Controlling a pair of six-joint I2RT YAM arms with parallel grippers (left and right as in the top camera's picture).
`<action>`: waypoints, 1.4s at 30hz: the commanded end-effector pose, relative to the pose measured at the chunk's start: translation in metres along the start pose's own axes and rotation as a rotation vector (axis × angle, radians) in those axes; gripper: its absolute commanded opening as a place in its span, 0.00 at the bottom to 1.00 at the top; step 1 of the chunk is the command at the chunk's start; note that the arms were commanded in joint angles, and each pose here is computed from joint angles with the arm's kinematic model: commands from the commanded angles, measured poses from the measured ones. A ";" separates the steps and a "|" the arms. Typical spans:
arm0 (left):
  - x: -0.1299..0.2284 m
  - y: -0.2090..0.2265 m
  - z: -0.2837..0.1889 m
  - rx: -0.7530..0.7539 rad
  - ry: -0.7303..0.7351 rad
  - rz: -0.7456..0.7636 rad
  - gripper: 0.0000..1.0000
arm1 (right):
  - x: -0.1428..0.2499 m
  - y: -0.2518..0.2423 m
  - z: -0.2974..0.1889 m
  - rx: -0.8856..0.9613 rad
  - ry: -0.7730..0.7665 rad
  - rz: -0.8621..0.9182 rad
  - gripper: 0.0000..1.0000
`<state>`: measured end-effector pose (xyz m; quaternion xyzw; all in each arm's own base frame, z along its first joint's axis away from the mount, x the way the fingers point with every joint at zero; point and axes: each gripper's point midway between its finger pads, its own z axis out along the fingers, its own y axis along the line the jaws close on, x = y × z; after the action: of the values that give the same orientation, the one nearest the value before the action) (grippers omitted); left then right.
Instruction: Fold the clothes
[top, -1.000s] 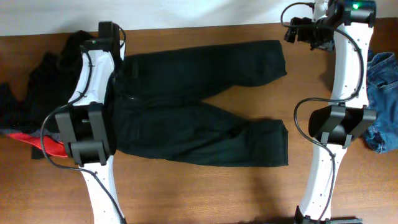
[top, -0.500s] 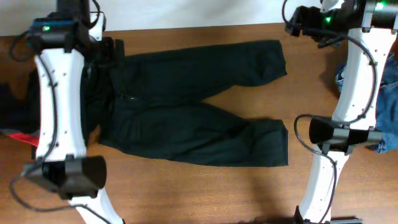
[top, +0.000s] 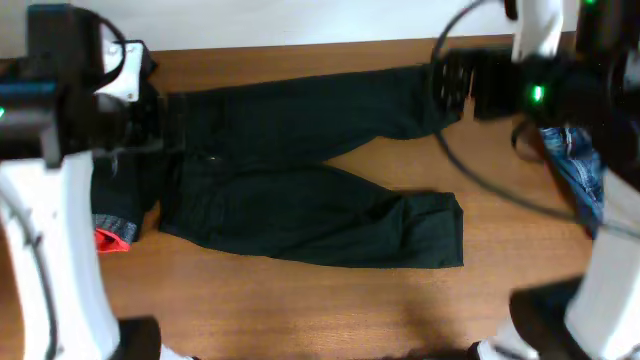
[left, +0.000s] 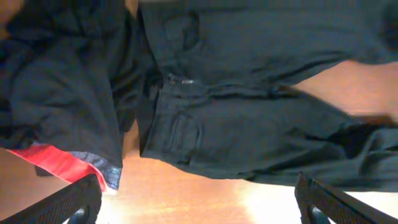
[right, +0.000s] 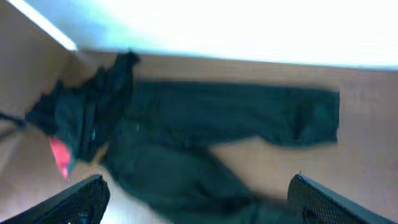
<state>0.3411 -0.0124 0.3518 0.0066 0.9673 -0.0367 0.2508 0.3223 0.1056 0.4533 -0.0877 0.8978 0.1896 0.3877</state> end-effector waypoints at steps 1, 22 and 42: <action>0.016 -0.012 -0.072 0.040 -0.184 0.007 0.99 | 0.038 -0.003 -0.001 0.075 0.106 0.023 0.97; 0.130 0.024 0.107 -0.105 0.074 -0.310 0.99 | 0.286 -0.108 0.108 0.467 0.583 0.269 0.99; 0.173 -0.018 0.193 0.195 0.069 0.065 0.99 | 0.335 -0.132 0.132 0.630 0.534 0.563 0.99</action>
<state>0.2815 -0.0130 0.0930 -0.0761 0.9759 -0.0550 0.1971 0.2251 0.0368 0.0978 0.2414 0.9664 -0.0192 0.0864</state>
